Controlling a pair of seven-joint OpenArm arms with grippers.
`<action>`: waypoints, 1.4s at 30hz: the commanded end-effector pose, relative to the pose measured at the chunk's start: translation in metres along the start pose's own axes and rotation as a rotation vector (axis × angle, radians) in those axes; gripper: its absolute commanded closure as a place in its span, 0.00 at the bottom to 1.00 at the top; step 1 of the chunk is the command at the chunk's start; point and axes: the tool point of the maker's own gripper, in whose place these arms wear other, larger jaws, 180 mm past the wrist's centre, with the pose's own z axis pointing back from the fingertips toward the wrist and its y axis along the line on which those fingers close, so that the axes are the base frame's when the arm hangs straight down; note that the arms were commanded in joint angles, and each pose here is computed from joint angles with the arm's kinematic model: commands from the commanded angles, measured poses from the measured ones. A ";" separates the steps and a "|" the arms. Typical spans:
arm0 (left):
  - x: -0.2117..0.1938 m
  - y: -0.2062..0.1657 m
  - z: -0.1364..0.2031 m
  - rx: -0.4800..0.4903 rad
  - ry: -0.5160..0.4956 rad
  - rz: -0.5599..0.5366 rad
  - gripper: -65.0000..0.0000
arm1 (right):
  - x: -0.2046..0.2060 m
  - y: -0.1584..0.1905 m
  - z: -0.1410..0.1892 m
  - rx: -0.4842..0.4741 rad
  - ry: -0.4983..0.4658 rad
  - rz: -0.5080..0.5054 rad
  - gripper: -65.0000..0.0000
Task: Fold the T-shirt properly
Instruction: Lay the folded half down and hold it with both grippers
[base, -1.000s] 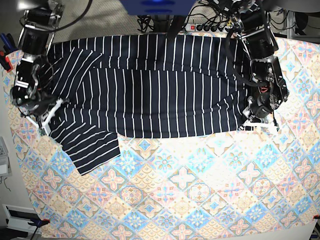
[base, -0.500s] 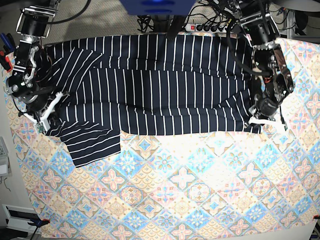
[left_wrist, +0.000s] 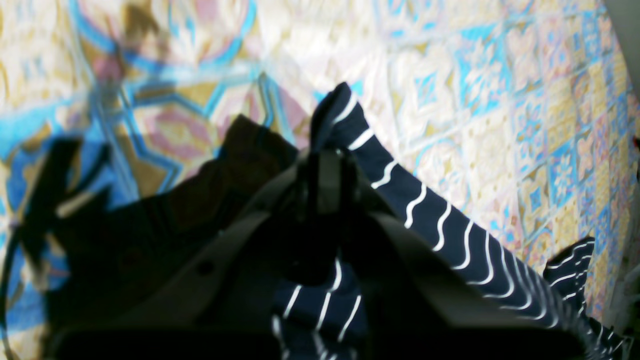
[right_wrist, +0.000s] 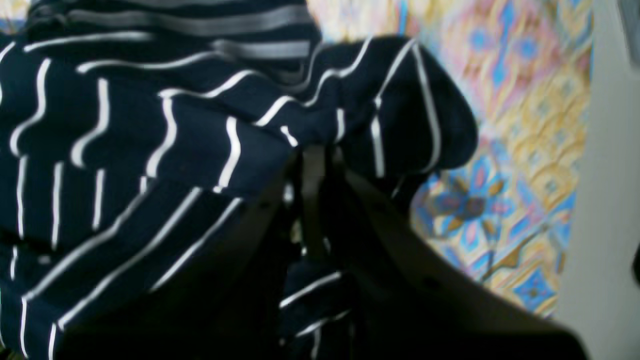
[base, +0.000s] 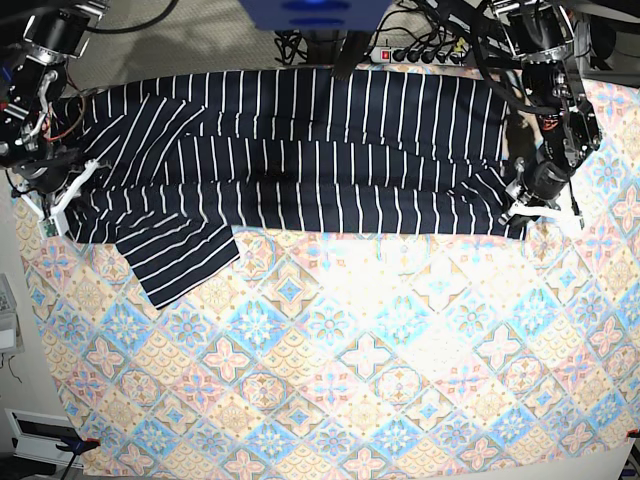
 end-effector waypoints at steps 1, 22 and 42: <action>0.020 -0.006 0.006 -0.018 -0.059 -0.023 1.00 | 0.012 -0.012 0.008 -0.031 -0.034 0.020 1.00; -0.033 0.015 0.014 0.028 0.075 -0.044 1.00 | -0.033 -0.003 0.011 -0.008 0.070 0.015 1.00; -0.064 0.045 0.021 0.095 0.152 -0.022 1.00 | -0.033 0.006 0.007 0.016 0.080 0.033 1.00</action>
